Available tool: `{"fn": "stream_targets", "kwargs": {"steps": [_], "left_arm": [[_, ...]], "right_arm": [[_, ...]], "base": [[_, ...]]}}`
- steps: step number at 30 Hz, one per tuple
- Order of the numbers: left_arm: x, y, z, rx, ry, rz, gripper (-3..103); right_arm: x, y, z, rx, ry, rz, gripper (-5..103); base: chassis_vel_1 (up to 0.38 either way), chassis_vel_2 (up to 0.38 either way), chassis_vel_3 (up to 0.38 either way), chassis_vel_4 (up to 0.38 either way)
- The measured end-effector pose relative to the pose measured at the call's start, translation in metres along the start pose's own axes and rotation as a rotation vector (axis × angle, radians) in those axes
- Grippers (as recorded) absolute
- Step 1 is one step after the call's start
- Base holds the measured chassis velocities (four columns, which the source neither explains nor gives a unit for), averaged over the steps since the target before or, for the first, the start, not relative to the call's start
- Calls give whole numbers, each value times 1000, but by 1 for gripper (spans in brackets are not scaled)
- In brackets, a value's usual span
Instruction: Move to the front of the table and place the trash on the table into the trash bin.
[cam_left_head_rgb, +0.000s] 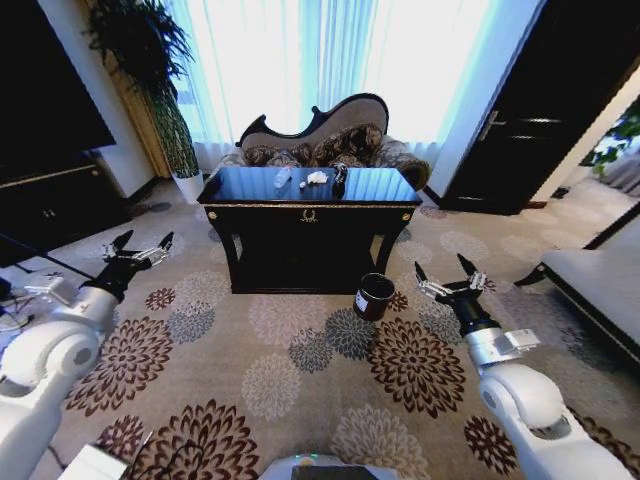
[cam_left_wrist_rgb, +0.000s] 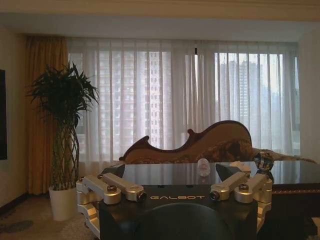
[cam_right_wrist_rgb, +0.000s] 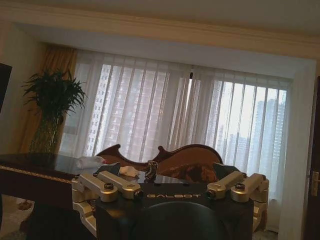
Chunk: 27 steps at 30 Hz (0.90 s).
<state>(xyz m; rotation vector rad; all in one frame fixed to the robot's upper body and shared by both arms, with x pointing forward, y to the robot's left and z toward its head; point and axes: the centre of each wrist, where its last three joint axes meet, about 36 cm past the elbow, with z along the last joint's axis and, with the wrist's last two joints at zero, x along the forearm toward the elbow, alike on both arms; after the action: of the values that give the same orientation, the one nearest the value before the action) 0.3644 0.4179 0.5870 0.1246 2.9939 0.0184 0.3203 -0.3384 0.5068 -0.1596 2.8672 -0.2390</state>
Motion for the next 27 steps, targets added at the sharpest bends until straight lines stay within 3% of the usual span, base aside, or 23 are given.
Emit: {"fn": "stream_targets", "kwargs": {"steps": [27], "left_arm": [[4,-5,10,3,18,1,100]], "right_arm": [[1,6,-4,-41,-2,-17,100]], "base": [[-2,2,1,-3]]}}
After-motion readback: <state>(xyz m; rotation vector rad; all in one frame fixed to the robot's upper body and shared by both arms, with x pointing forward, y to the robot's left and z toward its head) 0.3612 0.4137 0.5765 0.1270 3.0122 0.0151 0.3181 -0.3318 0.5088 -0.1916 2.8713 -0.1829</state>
